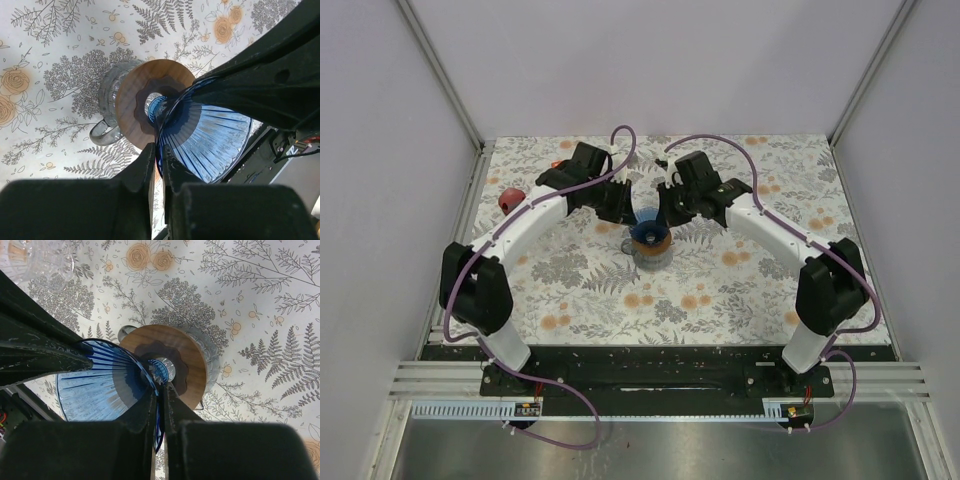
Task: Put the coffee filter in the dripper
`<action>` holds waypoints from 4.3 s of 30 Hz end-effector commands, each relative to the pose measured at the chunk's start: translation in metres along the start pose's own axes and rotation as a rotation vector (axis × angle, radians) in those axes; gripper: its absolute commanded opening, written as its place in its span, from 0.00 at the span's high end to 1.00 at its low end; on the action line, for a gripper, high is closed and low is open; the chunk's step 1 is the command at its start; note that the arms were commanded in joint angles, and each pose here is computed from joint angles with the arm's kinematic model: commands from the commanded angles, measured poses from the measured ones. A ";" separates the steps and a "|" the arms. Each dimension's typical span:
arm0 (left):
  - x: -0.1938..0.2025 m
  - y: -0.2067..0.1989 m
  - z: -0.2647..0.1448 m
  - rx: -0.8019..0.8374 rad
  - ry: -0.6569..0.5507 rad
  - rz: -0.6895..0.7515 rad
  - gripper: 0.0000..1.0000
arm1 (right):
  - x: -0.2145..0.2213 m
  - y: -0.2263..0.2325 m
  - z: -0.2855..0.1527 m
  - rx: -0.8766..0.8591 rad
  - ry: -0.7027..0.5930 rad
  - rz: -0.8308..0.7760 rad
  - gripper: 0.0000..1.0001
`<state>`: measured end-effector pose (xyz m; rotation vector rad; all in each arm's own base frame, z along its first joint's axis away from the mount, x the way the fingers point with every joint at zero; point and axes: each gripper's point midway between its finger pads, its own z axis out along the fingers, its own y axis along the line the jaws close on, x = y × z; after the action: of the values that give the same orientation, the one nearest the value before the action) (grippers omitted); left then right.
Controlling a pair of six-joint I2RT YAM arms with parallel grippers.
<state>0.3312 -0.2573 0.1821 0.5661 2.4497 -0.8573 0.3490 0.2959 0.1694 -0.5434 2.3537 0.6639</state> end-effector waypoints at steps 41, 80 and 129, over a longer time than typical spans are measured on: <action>0.125 0.064 0.084 -0.104 0.396 -0.066 1.00 | 0.108 -0.054 0.060 0.070 0.274 0.072 1.00; -0.039 0.009 0.005 -0.071 -0.001 0.147 0.33 | -0.031 -0.005 -0.017 0.020 0.024 -0.036 0.44; -0.075 0.296 -0.002 -1.116 0.286 0.902 0.46 | -0.047 -0.013 -0.088 0.100 -0.116 -0.252 0.24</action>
<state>0.5316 -0.0641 0.0796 1.2238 2.1069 0.8678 0.3490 0.2485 0.2301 -0.7246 2.2355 0.4495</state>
